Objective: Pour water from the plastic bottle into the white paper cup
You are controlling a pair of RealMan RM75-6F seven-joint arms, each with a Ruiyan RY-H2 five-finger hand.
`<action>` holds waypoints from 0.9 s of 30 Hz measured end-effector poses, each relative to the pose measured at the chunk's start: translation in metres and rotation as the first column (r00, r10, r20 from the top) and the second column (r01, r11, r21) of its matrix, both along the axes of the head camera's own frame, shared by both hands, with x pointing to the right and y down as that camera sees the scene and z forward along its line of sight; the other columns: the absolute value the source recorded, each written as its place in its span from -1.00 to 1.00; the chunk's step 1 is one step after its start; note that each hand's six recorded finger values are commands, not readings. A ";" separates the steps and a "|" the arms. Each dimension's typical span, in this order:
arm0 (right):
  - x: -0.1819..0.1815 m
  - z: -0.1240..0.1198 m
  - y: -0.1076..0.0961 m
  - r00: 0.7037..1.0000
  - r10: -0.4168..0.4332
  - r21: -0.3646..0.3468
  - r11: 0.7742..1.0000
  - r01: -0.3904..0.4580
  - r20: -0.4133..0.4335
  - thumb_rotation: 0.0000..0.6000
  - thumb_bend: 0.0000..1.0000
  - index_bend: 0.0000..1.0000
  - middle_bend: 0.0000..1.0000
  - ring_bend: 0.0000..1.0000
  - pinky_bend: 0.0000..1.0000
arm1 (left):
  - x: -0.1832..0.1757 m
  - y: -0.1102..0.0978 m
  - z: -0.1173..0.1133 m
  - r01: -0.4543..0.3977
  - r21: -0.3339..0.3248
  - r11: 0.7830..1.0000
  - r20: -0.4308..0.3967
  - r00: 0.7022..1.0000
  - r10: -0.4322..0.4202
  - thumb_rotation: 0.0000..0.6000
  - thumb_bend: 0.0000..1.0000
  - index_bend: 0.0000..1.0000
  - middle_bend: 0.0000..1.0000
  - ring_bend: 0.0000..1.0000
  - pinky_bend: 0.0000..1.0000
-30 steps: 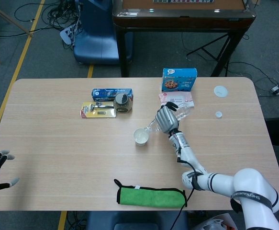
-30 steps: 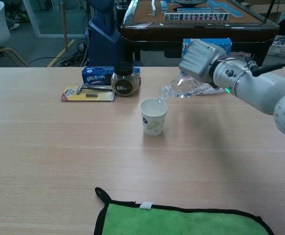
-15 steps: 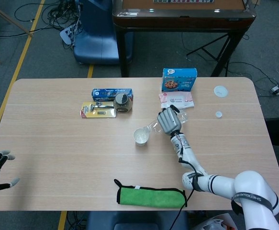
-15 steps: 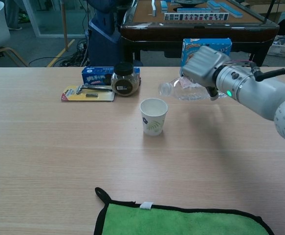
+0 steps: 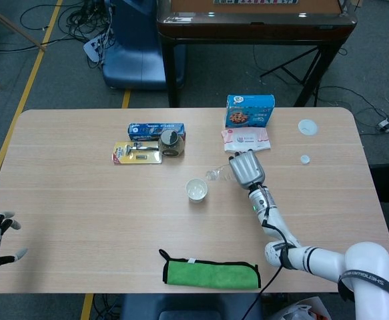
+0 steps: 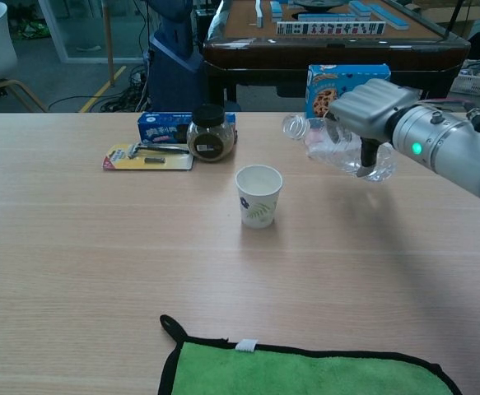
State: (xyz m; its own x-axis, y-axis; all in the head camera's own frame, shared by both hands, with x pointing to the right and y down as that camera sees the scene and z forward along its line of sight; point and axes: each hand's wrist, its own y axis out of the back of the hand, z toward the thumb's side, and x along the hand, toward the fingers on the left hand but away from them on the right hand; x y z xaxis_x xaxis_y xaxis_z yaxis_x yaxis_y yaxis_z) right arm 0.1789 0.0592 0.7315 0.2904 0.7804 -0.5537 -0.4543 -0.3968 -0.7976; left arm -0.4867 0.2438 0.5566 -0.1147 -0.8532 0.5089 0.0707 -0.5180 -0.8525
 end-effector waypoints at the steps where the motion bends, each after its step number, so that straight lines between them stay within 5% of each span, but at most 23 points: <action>1: 0.002 -0.001 0.002 1.000 0.009 -0.007 1.000 -0.009 0.020 1.00 -0.96 0.28 0.32 0.09 0.09 | 0.000 0.000 0.000 0.000 0.000 1.000 0.000 1.000 0.000 1.00 -1.00 -0.12 -0.46 -0.43 0.11; 15: 0.039 -0.007 0.024 0.960 0.132 -0.104 0.989 -0.109 0.248 1.00 -0.97 0.28 0.32 0.09 0.09 | 0.000 0.002 0.006 -0.009 -0.006 1.000 0.015 1.000 0.009 1.00 -1.00 -0.13 -0.46 -0.43 0.11; 27: 0.074 -0.007 0.035 0.839 0.308 -0.212 0.949 -0.234 0.448 1.00 -1.00 0.28 0.31 0.09 0.09 | 0.001 0.003 0.008 -0.015 -0.010 1.000 0.024 1.000 0.015 1.00 -1.00 -0.13 -0.46 -0.43 0.11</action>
